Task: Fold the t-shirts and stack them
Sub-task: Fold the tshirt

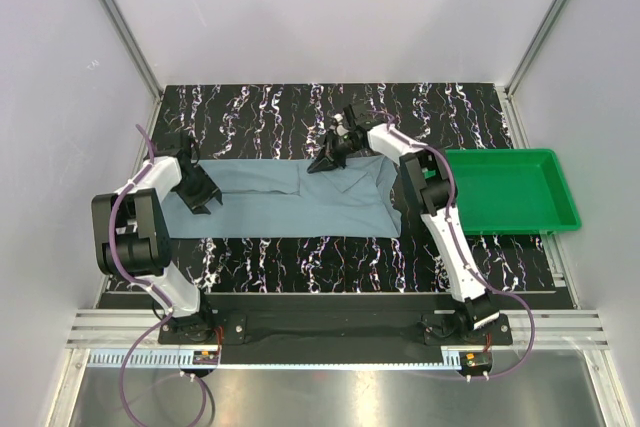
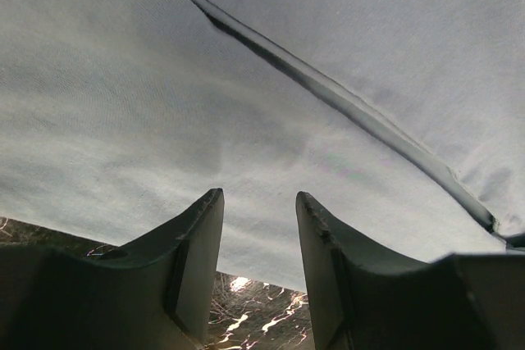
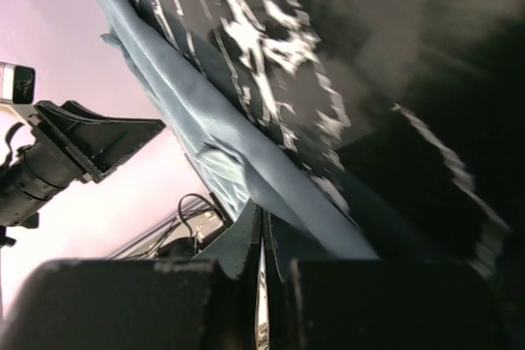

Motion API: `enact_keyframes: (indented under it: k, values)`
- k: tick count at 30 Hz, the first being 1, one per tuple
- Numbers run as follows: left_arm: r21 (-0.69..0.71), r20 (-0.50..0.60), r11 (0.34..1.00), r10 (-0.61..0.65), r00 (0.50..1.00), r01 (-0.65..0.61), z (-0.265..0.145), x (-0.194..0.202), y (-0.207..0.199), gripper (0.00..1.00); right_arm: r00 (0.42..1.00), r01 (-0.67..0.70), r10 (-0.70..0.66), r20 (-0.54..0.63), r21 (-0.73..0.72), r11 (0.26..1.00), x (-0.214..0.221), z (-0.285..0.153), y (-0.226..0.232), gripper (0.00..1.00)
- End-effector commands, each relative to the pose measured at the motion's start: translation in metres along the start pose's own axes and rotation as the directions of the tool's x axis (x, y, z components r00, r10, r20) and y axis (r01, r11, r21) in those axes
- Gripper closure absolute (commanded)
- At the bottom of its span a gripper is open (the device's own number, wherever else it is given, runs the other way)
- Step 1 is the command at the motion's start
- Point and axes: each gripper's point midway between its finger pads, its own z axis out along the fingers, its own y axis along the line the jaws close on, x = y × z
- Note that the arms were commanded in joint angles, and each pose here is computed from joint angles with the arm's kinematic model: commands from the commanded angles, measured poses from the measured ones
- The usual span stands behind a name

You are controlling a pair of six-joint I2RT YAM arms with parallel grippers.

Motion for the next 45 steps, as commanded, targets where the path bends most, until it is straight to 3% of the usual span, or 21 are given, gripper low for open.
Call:
enact_keyframes:
  k: [1,6,9,13,14,18,23,25,29,32,36,40,43,45]
  values:
    - [0.051,0.041,0.998,0.024,0.999,-0.026,-0.014,-0.008,-0.011,0.55,1.000,0.006,-0.007,-0.020,-0.068,0.998,-0.002,0.006,0.026,0.97]
    - [0.039,0.077,0.998,0.047,0.996,-0.051,-0.023,-0.016,-0.011,0.54,0.991,0.129,-0.129,0.038,-0.012,0.992,-0.006,-0.018,0.051,0.96]
    - [0.011,0.110,0.997,0.075,0.991,-0.076,-0.029,-0.024,-0.007,0.54,0.974,0.196,-0.206,0.095,0.110,0.974,-0.008,-0.052,0.076,0.87]
    - [0.003,0.143,0.996,0.088,0.986,-0.090,-0.039,-0.028,-0.007,0.50,0.974,0.115,-0.178,0.142,0.369,0.922,0.011,-0.095,0.054,0.70]
    - [0.010,0.147,0.995,0.095,0.985,-0.098,-0.042,-0.026,-0.010,0.49,0.965,0.112,-0.193,0.178,0.388,0.915,0.018,-0.114,0.067,0.64]
    - [0.034,0.163,0.992,0.113,0.980,-0.120,-0.052,-0.018,-0.022,0.47,0.958,-0.117,-0.038,0.284,0.511,0.852,0.045,-0.142,0.040,0.50]
    - [0.063,0.181,0.979,0.180,0.967,-0.194,-0.062,-0.001,-0.044,0.46,0.860,-0.422,0.175,0.479,0.476,0.771,0.066,-0.167,0.040,0.39]
    - [0.040,0.222,0.973,0.213,0.951,-0.228,-0.070,0.003,-0.047,0.45,0.820,-0.504,0.240,0.520,0.455,0.734,0.072,-0.165,0.027,0.33]
    - [0.059,0.253,0.956,0.263,0.931,-0.286,-0.078,0.019,-0.054,0.43,0.666,-0.691,0.420,0.617,0.298,0.658,0.079,-0.155,0.018,0.27]
    - [0.070,0.275,0.948,0.281,0.920,-0.310,-0.087,0.025,-0.053,0.42,0.621,-0.746,0.477,0.622,0.282,0.603,0.080,-0.133,-0.002,0.27]
    - [0.074,0.306,0.938,0.302,0.903,-0.338,-0.097,0.030,-0.051,0.42,0.598,-0.764,0.453,0.661,0.300,0.571,0.069,-0.113,-0.024,0.26]
    - [0.077,0.315,0.929,0.322,0.893,-0.362,-0.100,0.037,-0.048,0.41,0.566,-0.807,0.479,0.671,0.329,0.491,0.072,-0.093,-0.056,0.26]
    - [0.075,0.320,0.925,0.331,0.888,-0.372,-0.100,0.038,-0.047,0.41,0.570,-0.810,0.442,0.693,0.380,0.447,0.071,-0.090,-0.079,0.25]
    - [0.070,0.325,0.921,0.342,0.882,-0.383,-0.101,0.037,-0.048,0.41,0.599,-0.784,0.383,0.703,0.417,0.460,0.061,-0.092,-0.085,0.25]
